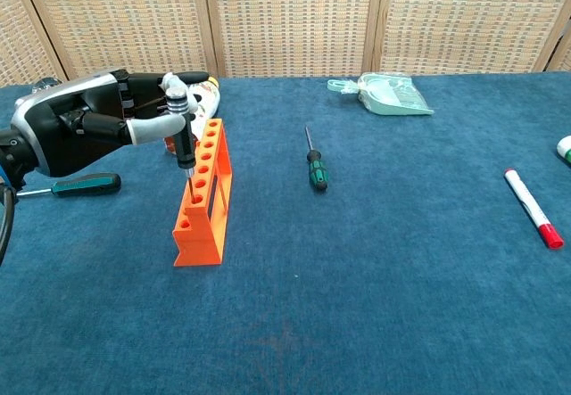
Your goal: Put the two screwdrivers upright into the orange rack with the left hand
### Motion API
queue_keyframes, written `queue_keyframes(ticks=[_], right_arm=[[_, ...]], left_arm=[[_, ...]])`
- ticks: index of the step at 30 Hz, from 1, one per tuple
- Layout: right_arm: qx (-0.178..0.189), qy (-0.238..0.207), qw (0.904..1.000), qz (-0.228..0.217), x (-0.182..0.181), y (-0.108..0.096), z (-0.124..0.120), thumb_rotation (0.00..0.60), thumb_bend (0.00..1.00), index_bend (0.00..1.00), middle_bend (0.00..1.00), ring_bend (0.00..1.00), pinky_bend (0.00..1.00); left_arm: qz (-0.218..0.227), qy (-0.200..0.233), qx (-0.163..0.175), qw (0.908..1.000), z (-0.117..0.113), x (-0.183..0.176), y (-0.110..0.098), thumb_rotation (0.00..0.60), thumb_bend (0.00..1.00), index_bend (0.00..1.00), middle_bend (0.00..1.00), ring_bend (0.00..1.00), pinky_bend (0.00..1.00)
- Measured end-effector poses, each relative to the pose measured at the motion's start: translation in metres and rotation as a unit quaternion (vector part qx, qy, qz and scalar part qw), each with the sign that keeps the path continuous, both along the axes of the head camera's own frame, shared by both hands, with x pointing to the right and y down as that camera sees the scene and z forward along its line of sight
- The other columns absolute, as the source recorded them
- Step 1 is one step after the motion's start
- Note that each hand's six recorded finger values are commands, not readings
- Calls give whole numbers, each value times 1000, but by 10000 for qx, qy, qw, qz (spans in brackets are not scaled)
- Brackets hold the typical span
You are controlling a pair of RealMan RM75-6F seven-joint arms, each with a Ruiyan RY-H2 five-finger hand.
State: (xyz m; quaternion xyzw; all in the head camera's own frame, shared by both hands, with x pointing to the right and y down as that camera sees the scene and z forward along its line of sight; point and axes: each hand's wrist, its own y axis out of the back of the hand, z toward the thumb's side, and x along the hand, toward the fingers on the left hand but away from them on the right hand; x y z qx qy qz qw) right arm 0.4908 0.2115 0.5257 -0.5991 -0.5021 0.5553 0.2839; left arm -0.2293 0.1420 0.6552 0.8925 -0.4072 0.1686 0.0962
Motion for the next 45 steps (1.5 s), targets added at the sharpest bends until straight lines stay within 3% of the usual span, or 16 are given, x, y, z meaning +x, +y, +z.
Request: queue_keyframes(ticks=[12, 36, 42, 45], right_arm=[[-9, -15, 10000, 5, 0, 0, 0, 600, 0, 0, 0, 0, 0], [-17, -37, 10000, 23, 1, -1, 0, 600, 0, 0, 0, 0, 0], [-12, -42, 10000, 20, 1, -1, -1, 600, 0, 0, 0, 0, 0], [-12, -41, 10000, 18, 1, -1, -1, 600, 0, 0, 0, 0, 0]], left_arm=[[234, -362, 151, 9990, 13, 3, 9, 600, 492, 648, 0, 0, 0], [295, -567, 255, 9976, 19, 11, 12, 600, 503, 618, 0, 0, 0], [329, -598, 286, 9973, 19, 10, 13, 600, 502, 484, 0, 0, 0], [356, -604, 299, 9971, 19, 10, 13, 600, 437, 359, 0, 0, 0]])
